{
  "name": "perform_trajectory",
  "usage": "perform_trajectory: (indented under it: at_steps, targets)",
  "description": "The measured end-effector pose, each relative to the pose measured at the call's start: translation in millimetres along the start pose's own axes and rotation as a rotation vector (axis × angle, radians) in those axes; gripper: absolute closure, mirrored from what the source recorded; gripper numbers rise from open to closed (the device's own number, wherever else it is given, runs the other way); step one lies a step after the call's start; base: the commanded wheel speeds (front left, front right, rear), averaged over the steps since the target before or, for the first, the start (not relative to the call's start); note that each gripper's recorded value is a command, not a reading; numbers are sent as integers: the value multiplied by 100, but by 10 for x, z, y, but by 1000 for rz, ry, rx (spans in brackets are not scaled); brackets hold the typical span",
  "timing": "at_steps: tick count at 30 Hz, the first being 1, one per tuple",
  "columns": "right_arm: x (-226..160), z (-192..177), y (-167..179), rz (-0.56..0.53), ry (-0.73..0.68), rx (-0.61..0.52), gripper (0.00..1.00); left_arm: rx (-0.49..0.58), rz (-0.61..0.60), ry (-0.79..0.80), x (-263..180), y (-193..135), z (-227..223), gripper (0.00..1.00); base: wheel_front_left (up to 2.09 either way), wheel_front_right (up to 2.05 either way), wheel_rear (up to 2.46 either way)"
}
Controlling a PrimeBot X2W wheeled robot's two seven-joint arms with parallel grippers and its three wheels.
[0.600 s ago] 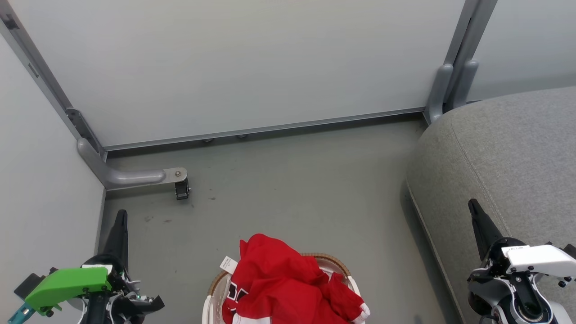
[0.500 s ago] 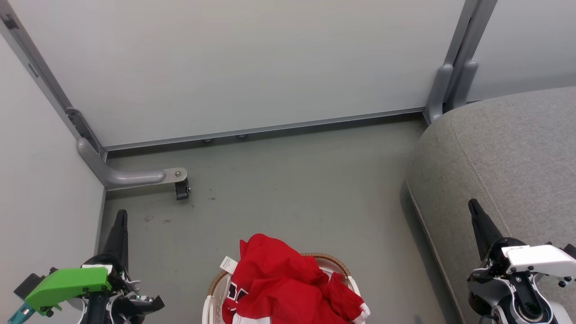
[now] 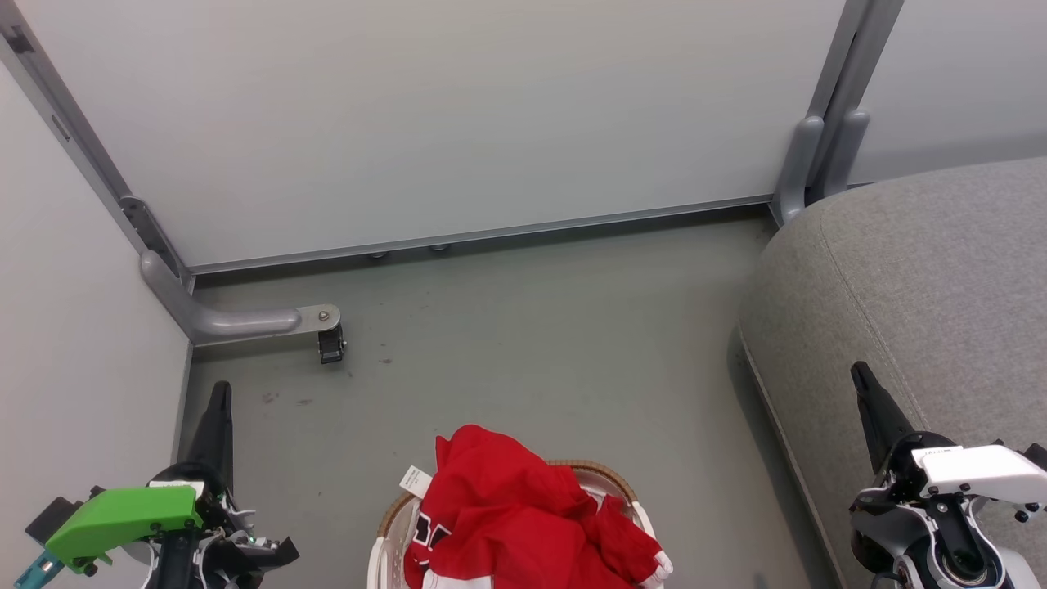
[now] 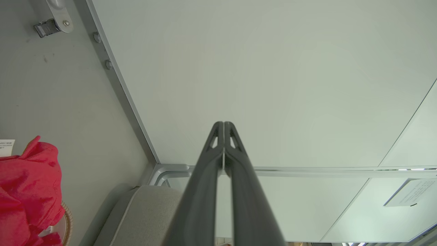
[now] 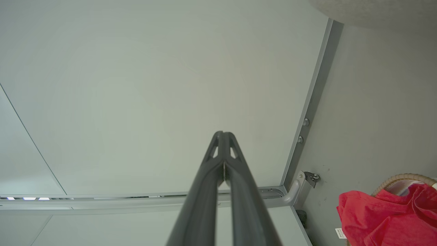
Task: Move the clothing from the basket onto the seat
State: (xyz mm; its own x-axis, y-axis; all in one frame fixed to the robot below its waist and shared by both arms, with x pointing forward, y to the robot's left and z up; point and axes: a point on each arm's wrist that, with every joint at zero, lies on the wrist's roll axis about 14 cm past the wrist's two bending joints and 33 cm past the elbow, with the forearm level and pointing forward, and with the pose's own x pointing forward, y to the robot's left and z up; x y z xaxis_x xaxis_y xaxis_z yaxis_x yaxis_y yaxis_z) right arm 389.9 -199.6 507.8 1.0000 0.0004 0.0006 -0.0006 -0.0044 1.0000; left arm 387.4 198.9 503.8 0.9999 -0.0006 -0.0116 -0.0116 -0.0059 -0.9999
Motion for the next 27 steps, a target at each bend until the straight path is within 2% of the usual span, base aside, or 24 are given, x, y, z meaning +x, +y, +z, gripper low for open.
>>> perform_trajectory:
  at_steps: [2,3,9,14,27]
  targets:
    - [0,0,0,0,0,0,100,0,0,0,0,0,0,100,0,0,0]
    - [0,0,0,0,0,0,0,0,0,0,0,0,0,0,0,0,0]
    - [-77,-38,-210,-62,1,16,0,-14,84,-3,-111,279,-22,0,0,0,0]
    - [-67,-51,-190,-57,-1,-10,0,2,92,-19,-115,303,-12,0,0,0,0]
    - [5,-32,-125,-46,-4,-245,0,285,104,-12,-86,307,-6,0,0,0,0]
